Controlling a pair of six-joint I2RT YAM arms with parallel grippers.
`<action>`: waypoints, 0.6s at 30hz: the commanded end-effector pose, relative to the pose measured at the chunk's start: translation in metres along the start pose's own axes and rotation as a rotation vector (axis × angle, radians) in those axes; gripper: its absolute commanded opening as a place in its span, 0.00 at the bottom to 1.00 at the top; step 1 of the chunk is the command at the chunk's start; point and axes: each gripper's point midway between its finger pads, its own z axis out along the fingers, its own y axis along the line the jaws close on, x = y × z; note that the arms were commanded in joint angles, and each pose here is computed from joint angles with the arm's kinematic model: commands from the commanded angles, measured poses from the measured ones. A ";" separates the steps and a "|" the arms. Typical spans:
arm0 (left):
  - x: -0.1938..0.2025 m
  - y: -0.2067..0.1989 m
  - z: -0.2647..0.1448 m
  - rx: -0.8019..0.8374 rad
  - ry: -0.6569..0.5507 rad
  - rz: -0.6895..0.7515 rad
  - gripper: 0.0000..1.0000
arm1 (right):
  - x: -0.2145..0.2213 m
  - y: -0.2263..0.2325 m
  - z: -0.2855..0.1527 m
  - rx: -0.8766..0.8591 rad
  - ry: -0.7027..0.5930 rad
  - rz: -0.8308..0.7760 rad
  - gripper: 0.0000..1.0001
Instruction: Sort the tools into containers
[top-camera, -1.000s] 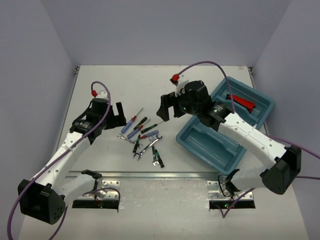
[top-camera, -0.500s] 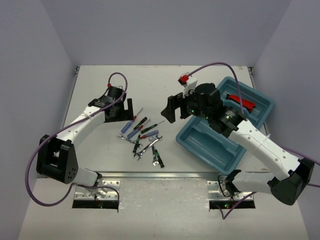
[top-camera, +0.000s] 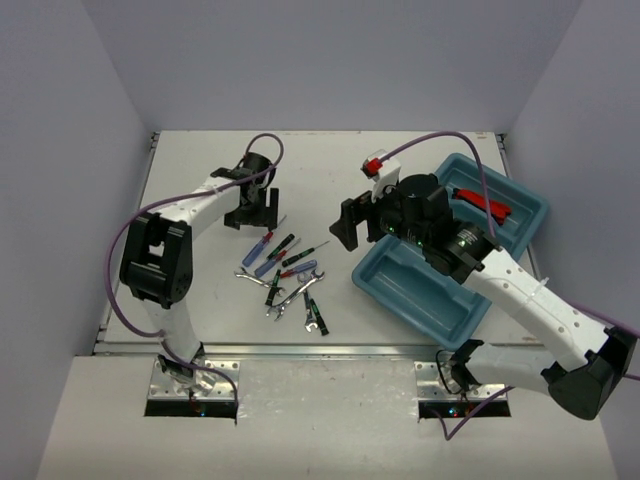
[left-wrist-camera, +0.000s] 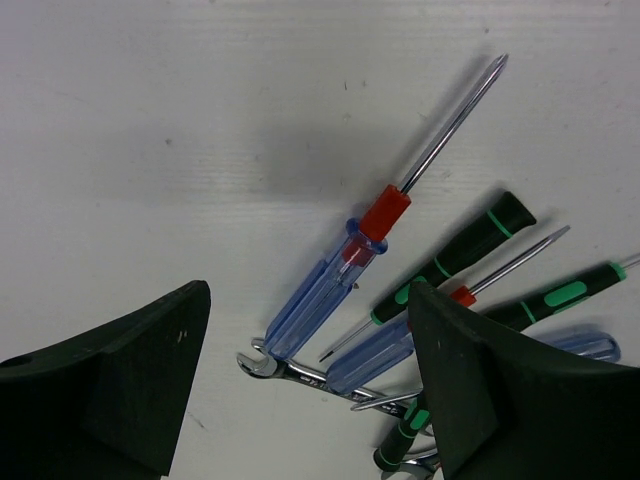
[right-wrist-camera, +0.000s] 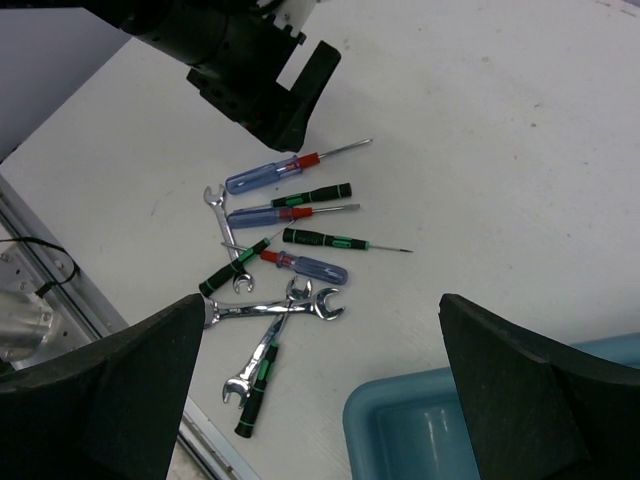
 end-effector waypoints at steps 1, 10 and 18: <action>0.010 -0.002 0.015 0.027 0.040 0.031 0.76 | -0.023 -0.007 -0.011 0.045 -0.111 -0.031 0.99; 0.037 -0.005 0.048 0.048 0.144 0.043 0.59 | -0.020 -0.003 -0.007 0.018 -0.107 -0.032 0.99; 0.041 0.007 0.067 -0.031 0.188 0.014 0.38 | -0.019 -0.002 -0.005 0.013 -0.105 -0.031 0.99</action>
